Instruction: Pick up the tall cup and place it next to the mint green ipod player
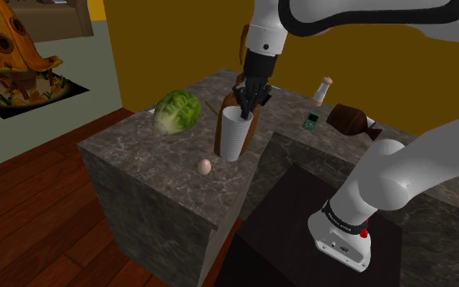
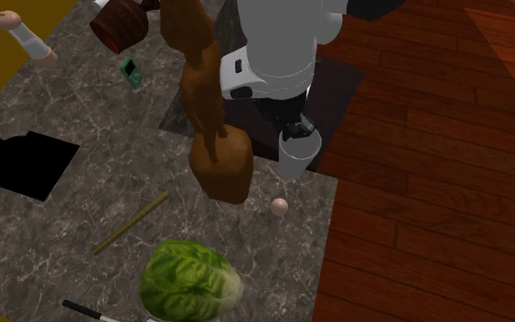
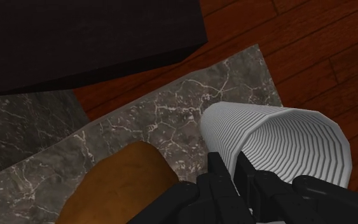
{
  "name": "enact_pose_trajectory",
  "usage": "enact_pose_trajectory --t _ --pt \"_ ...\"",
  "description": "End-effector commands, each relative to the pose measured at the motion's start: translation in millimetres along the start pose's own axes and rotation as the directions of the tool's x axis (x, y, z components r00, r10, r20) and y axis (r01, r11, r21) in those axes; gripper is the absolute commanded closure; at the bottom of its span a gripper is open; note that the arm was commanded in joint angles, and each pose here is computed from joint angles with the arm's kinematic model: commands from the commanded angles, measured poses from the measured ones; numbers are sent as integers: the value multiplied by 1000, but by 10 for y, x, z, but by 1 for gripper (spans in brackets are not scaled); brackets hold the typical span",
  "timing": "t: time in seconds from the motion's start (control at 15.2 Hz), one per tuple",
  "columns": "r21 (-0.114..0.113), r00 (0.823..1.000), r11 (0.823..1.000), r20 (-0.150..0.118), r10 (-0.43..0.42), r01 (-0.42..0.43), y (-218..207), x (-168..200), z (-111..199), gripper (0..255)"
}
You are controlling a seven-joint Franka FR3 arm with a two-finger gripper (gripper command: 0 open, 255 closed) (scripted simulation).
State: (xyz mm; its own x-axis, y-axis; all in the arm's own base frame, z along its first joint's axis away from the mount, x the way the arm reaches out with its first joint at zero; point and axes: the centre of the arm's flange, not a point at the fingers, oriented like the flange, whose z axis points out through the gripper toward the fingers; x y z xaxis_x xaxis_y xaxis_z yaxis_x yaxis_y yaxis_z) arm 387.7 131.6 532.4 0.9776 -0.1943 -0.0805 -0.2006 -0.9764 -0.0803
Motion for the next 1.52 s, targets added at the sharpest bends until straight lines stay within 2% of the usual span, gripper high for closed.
enact_pose_trajectory --t 0.0,0.99,1.45 --pt "0 1000 1000 0 0 0 -16 -6 -104 255" --pt "0 1000 1000 0 0 0 -78 -68 -872 255" --pt "0 1000 1000 0 0 0 843 -63 -950 255"
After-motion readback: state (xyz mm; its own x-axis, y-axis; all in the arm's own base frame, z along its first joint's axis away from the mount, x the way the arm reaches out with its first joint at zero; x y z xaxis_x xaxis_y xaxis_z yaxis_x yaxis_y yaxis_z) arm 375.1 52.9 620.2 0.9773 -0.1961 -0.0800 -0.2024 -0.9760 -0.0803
